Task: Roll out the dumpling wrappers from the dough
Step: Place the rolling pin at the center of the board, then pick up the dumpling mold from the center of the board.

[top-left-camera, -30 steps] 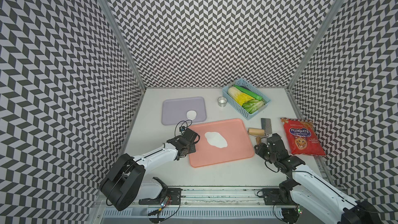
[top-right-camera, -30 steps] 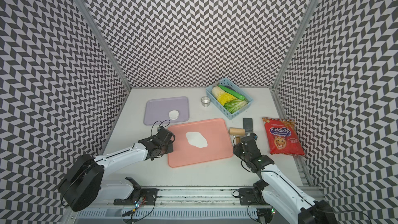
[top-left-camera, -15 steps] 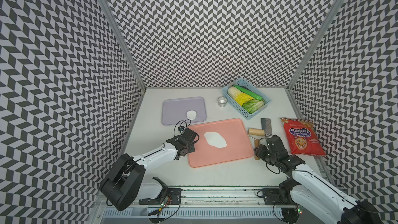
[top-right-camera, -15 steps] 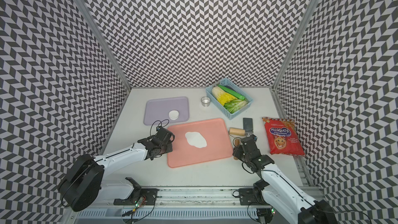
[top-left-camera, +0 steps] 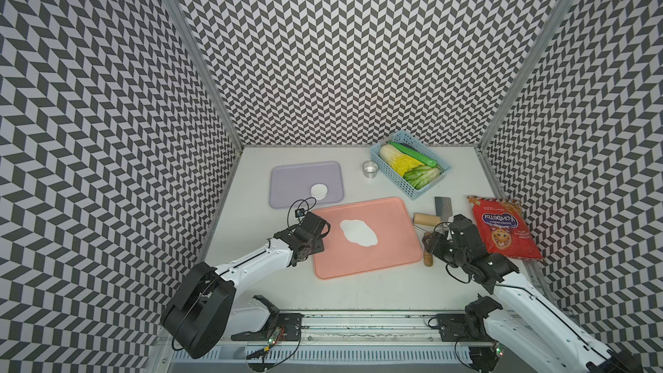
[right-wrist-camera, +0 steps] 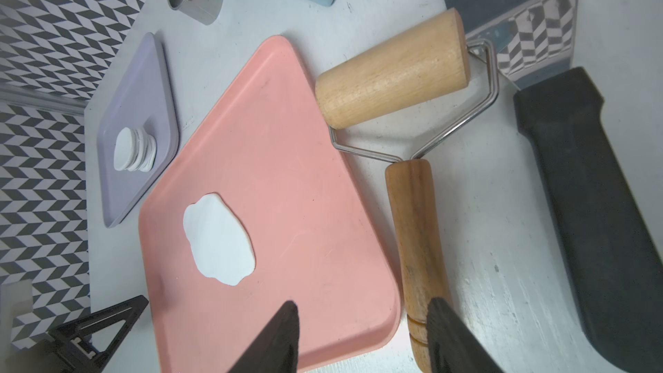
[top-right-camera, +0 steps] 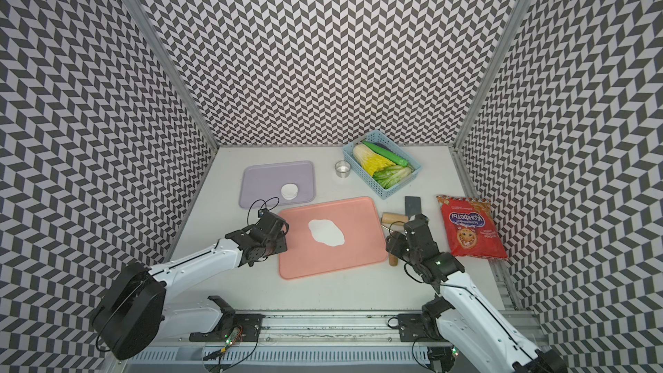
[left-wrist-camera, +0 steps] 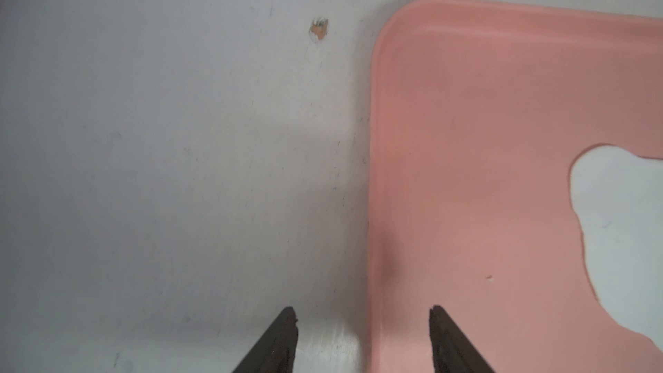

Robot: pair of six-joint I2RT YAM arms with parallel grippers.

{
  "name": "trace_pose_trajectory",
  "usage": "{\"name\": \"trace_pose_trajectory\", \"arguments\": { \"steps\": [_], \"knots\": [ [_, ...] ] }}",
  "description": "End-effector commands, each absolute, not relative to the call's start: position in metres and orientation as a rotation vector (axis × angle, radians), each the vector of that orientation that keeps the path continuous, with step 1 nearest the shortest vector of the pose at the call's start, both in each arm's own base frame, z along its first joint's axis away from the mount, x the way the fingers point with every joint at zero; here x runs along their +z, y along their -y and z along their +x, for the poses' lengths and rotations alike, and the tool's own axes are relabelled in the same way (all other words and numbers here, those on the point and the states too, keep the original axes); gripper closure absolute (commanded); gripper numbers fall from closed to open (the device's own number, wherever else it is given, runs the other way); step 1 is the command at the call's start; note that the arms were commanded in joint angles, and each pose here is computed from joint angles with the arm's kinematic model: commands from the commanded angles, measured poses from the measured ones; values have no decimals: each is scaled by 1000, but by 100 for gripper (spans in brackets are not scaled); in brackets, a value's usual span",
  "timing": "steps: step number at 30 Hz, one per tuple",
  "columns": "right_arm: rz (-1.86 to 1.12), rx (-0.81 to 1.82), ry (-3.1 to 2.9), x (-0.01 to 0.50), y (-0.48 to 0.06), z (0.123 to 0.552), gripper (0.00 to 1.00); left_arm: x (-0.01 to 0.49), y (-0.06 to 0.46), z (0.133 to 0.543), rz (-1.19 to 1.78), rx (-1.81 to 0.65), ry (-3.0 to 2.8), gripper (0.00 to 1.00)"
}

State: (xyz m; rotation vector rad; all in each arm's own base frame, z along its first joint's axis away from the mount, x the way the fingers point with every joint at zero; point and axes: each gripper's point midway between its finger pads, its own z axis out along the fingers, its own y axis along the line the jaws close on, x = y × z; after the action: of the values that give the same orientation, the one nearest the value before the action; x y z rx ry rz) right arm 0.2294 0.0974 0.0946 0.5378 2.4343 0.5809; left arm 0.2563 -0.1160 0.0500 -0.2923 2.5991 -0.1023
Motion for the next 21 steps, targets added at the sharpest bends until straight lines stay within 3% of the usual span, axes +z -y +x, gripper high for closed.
{"name": "trace_pose_trajectory", "arguments": {
  "steps": [1,7,13,21],
  "knots": [
    [444,641,-2380,121,-108,238,41,83,130,271,-253,-181,-2543,33],
    [329,713,-2327,144,-121,245,43,128,168,305,-135,-283,-2488,31],
    [300,707,-2316,150,-124,246,44,150,214,358,-26,-300,-2491,43],
    [266,692,-2321,149,-127,246,42,146,265,430,40,-303,-2502,35]
  ]
}}
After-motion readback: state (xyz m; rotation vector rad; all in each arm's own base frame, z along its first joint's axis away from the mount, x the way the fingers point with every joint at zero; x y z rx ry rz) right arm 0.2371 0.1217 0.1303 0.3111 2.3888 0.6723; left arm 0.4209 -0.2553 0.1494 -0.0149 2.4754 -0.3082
